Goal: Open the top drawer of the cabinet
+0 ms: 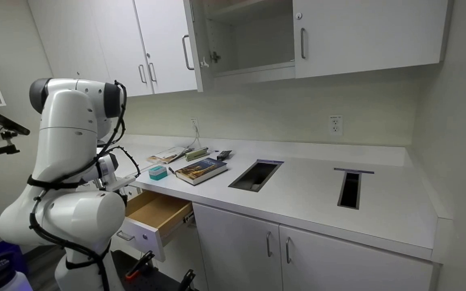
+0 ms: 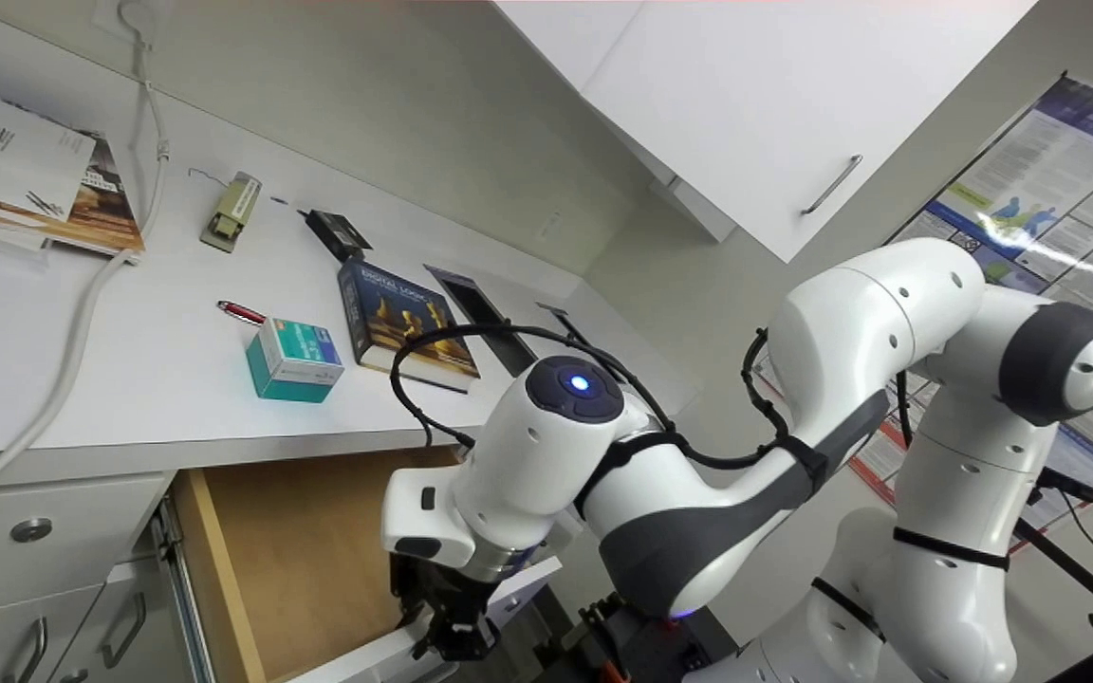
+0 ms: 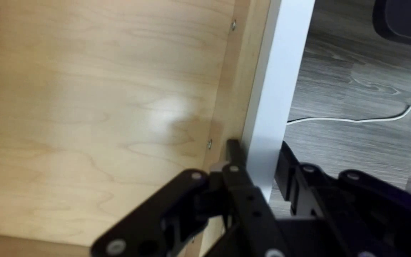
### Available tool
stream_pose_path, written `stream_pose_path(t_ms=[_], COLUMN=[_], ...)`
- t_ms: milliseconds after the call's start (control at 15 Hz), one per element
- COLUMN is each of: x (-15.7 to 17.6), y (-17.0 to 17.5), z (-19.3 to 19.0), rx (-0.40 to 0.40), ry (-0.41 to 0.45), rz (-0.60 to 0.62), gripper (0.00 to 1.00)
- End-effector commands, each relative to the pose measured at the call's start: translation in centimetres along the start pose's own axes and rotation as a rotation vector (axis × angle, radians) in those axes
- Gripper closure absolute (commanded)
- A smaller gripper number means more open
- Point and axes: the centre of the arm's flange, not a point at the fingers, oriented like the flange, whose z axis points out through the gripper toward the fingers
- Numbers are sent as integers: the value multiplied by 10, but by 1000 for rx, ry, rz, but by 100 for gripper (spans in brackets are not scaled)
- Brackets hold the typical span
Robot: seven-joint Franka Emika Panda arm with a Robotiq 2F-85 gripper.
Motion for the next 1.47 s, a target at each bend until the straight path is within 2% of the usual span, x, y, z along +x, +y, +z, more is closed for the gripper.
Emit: stream_pose_path(t_ms=[0,267,600,667,800,1133,1200,1400], x=[37,43,43,42,47,63,64,62], y=[-43,-62,-69,-68,-70,-95,-102,-117], z=[24,25,24,22,16,-7,-13,-36], rx=[-7,-10,-17,-22,-50,-141,-160,-215], ry=[114,115,113,105,131,173,176,194], rz=[-87,-89,-82,-73,-93,-151,-153,-136], gripper=[93,93,93,49,41,3,0,0])
